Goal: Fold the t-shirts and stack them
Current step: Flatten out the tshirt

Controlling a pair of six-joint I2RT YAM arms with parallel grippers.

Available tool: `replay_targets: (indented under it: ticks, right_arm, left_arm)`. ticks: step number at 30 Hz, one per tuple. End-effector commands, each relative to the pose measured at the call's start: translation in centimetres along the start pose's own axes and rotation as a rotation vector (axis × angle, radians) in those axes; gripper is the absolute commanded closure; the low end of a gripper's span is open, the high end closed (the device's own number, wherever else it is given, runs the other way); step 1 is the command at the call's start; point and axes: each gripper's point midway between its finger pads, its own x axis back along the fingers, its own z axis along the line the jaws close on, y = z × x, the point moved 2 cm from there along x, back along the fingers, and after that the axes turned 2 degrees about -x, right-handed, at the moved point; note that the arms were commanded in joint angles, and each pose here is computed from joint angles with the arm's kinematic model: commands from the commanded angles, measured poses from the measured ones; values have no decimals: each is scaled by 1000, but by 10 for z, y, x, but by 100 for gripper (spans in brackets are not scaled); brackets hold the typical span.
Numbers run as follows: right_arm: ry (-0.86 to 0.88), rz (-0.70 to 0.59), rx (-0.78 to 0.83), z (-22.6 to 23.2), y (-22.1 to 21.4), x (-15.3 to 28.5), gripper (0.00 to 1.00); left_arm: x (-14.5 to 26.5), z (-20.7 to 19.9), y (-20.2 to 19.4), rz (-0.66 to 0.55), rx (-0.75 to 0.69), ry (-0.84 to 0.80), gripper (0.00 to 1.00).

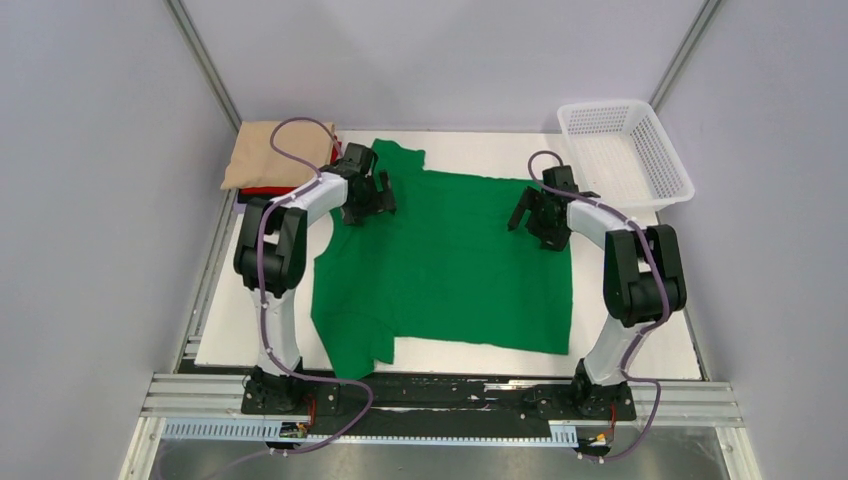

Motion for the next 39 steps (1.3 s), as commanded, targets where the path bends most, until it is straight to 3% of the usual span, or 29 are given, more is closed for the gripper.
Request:
replay_targets:
  ticks: [1, 13, 18, 24, 30, 35, 39]
  right_arm:
    - [-100, -27, -27, -21, 27, -26, 0]
    - [-83, -99, -30, -14, 101, -47, 0]
    - [-3, -122, 15, 3, 106, -20, 0]
    - [62, -196, 65, 22, 97, 35, 0]
    - [103, -280, 28, 19, 73, 92, 0]
    - [86, -380, -75, -1, 59, 122, 0]
    - [135, -367, -69, -1, 49, 126, 0]
  left_arm:
    - [-30, 14, 10, 23, 19, 36, 0]
    - [-49, -17, 63, -17, 11, -34, 0]
    - [-20, -29, 74, -62, 3, -93, 0]
    - [61, -40, 74, -156, -26, -159, 0]
    - [123, -23, 29, -193, -43, -81, 0]
    - [146, 13, -46, -94, -23, 26, 0]
    - [170, 38, -98, -45, 0, 62, 0]
